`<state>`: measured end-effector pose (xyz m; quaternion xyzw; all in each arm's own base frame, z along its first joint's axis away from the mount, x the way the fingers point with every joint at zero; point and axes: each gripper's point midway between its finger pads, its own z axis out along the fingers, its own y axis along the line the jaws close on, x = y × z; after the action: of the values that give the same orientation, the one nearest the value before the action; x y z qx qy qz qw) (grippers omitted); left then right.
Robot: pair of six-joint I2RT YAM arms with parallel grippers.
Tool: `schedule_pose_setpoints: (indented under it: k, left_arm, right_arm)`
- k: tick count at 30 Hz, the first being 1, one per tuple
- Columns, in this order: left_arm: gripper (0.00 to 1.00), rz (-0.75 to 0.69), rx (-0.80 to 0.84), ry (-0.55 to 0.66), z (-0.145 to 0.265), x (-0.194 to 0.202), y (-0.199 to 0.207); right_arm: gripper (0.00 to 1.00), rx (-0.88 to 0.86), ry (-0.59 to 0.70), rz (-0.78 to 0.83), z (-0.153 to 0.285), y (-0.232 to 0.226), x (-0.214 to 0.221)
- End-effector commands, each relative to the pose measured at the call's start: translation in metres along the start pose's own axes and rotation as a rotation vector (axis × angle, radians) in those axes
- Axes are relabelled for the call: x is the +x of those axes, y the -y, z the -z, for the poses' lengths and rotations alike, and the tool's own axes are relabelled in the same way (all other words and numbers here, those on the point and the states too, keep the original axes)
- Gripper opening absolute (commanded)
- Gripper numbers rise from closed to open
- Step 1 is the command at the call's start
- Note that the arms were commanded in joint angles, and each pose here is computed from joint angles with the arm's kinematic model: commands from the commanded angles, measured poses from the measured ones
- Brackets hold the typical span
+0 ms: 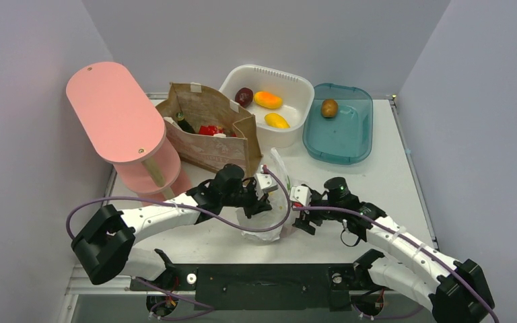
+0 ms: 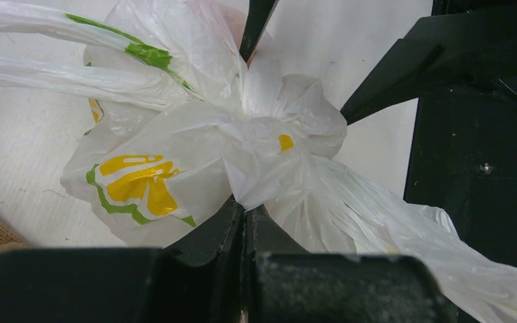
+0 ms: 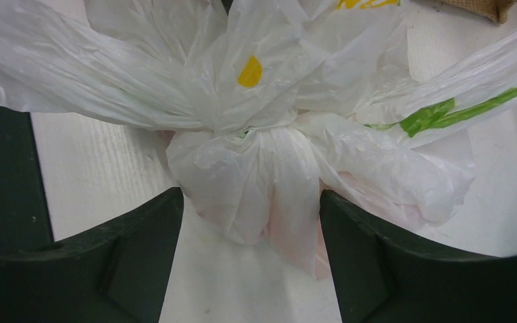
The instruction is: Untie the knot of the grocery bags and take out the mixed food
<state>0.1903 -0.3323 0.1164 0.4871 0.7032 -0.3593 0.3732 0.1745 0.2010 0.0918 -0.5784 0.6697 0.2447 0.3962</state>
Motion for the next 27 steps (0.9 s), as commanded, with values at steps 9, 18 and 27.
schedule_pose_setpoints:
  k: [9, 18, 27]
  left_arm:
    - [0.0, -0.198, 0.061, 0.052, 0.022, -0.014, 0.011]
    - [0.0, -0.262, 0.0, 0.01, 0.043, 0.003, 0.002]
    - [0.0, -0.445, -0.089, -0.056, 0.075, 0.042, -0.008]
  right_arm:
    - [0.05, 0.138, -0.086, 0.201, -0.009, 0.038, 0.001]
    - [0.0, 0.182, -0.139, 0.167, 0.018, 0.04, 0.005]
    - [0.0, 0.224, -0.19, 0.114, 0.055, 0.038, 0.03]
